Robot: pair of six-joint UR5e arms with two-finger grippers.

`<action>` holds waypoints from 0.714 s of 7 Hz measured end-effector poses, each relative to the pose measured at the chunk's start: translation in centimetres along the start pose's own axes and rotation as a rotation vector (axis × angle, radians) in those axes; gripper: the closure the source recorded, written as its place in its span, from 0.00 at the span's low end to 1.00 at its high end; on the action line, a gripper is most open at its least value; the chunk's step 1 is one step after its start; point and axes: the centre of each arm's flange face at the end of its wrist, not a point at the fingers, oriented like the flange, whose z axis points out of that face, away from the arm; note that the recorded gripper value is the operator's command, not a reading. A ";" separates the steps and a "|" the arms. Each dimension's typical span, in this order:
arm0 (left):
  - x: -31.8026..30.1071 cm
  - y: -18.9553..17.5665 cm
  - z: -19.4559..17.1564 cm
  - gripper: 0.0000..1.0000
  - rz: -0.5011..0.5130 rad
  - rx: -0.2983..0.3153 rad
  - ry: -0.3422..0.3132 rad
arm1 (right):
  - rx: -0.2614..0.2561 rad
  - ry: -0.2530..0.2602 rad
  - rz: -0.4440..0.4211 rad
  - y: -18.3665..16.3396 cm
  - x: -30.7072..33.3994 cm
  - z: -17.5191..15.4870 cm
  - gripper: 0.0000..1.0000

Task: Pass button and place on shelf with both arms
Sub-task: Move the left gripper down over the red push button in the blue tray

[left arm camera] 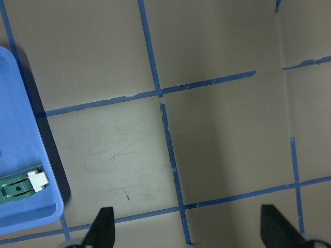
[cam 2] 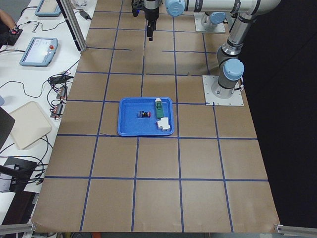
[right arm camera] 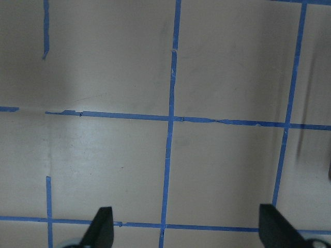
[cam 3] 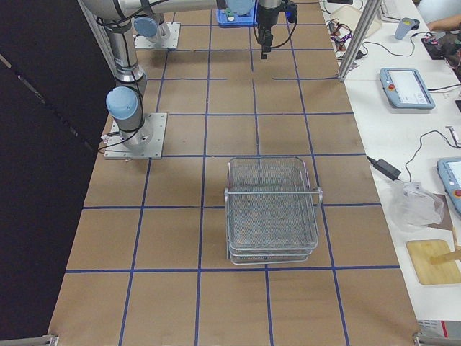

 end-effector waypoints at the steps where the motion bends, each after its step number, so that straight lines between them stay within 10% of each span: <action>1: -0.1 0.1 0.0 0.00 0.001 -0.001 -0.003 | -0.001 0.001 0.000 0.0 0.0 0.0 0.00; 5: -10.9 -0.3 2.1 0.00 -0.112 -0.025 -0.001 | -0.001 0.000 0.000 0.0 0.0 0.0 0.00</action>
